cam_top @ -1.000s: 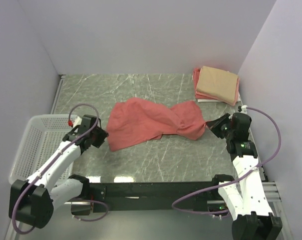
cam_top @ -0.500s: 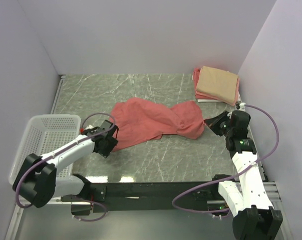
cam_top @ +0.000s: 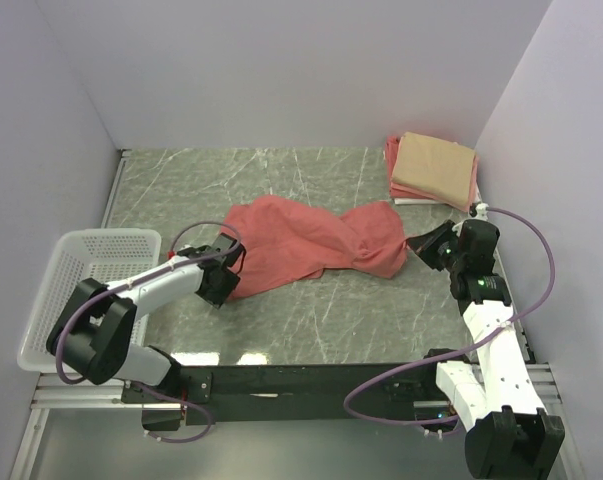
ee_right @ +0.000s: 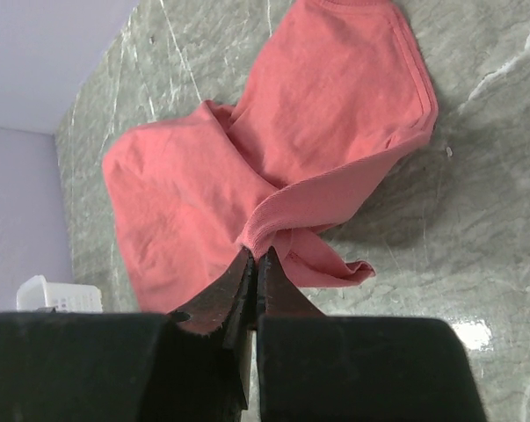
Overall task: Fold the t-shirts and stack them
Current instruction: Flatten the tshirt out
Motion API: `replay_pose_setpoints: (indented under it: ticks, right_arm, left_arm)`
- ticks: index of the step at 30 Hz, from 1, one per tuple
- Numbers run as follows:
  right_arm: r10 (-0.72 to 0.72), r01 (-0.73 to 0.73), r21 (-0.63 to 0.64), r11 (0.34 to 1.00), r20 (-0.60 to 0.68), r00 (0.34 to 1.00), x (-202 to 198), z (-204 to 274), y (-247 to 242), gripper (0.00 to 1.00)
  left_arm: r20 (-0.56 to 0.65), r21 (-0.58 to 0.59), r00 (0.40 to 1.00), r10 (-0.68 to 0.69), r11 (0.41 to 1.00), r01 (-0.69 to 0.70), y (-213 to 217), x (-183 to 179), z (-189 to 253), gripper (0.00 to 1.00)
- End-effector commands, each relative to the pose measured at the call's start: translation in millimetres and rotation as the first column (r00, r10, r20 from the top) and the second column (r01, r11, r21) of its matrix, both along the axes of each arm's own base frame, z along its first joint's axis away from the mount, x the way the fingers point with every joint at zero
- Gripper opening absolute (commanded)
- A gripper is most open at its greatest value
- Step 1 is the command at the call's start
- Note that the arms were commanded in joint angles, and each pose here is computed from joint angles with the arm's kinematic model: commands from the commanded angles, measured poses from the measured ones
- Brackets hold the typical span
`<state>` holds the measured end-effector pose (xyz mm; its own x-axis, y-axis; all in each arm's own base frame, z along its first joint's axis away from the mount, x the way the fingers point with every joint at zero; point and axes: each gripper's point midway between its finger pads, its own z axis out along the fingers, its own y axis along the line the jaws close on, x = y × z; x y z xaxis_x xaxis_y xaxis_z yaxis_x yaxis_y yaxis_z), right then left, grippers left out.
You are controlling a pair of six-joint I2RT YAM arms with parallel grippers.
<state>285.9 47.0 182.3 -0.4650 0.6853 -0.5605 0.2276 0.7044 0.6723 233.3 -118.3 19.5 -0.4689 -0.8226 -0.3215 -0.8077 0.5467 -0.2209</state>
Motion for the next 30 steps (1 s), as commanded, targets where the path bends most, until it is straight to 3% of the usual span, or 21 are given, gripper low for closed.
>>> replay_pose_setpoints:
  ticks: [1, 5, 8, 9, 10, 13, 19, 23, 24, 29, 30]
  right_arm:
    - [0.017, -0.017, -0.007, 1.0, 0.049, 0.999, 5.4, 7.2, 0.5, 0.0]
    - [0.023, -0.023, -0.003, 1.0, 0.05, 0.998, 6.9, 7.3, 1.7, 0.0]
    - [0.028, -0.028, 0.007, 1.0, 0.054, 0.998, 7.1, 7.2, 3.1, 0.0]
    - [0.031, -0.032, 0.01, 0.999, 0.051, 0.998, 6.8, 6.2, 4.1, 0.0]
    - [0.03, -0.031, 0.015, 0.999, 0.055, 0.998, 7.3, 8.1, 4.3, 0.0]
    - [0.036, -0.038, 0.027, 0.999, 0.069, 0.997, 8.9, 17.7, 6.6, 0.0]
    - [0.019, -0.026, 0.051, 0.998, 0.147, 0.989, 13.6, 67.7, 7.3, 0.0]
    - [-0.017, -0.001, 0.069, 0.998, 0.26, 0.965, 16.3, 133.1, 4.8, 0.0]
    - [-0.028, 0.006, 0.078, 0.997, 0.277, 0.961, 16.4, 145.5, 4.1, 0.0]
    - [-0.05, 0.026, 0.061, 0.998, 0.448, 0.893, -3.2, 246.7, 0.8, 0.0]
    - [-0.06, 0.044, 0.045, 0.998, 0.478, 0.876, -8.7, 262.3, -2.3, 0.0]
  left_arm:
    - [0.013, 0.01, 1.0, 0.006, 1.0, -0.006, -3.5, 8.0, -2.2, 0.49]
    - [0.006, 0.013, 1.0, 0.002, 1.0, -0.003, -2.7, 6.3, -6.9, 0.44]
    - [0.015, 0.025, 1.0, -0.009, 1.0, 0.008, -1.3, 9.2, -6.3, 0.26]
    - [0.022, 0.036, 1.0, -0.004, 0.999, 0.003, 1.0, 11.0, -4.3, 0.07]
    - [0.029, 0.045, 1.0, -0.003, 0.999, 0.001, 3.2, 15.5, 1.6, 0.02]
    - [0.088, 0.056, 0.996, -0.007, 0.998, 0.002, 12.3, 32.7, 25.5, 0.01]
    - [0.333, 0.054, 0.943, 0.003, 0.998, -0.022, 44.6, 74.1, 129.4, 0.01]
    - [0.525, 0.054, 0.851, -0.014, 0.998, -0.017, 65.4, 90.9, 225.1, 0.0]
    - [0.609, 0.063, 0.792, -0.04, 0.998, 0.001, 67.7, 94.4, 270.2, 0.0]
    - [0.785, 0.077, 0.614, -0.086, 0.996, 0.042, 70.2, 83.7, 391.7, 0.01]
    - [0.829, 0.075, 0.552, -0.087, 0.996, 0.045, 72.1, 74.6, 426.1, 0.01]
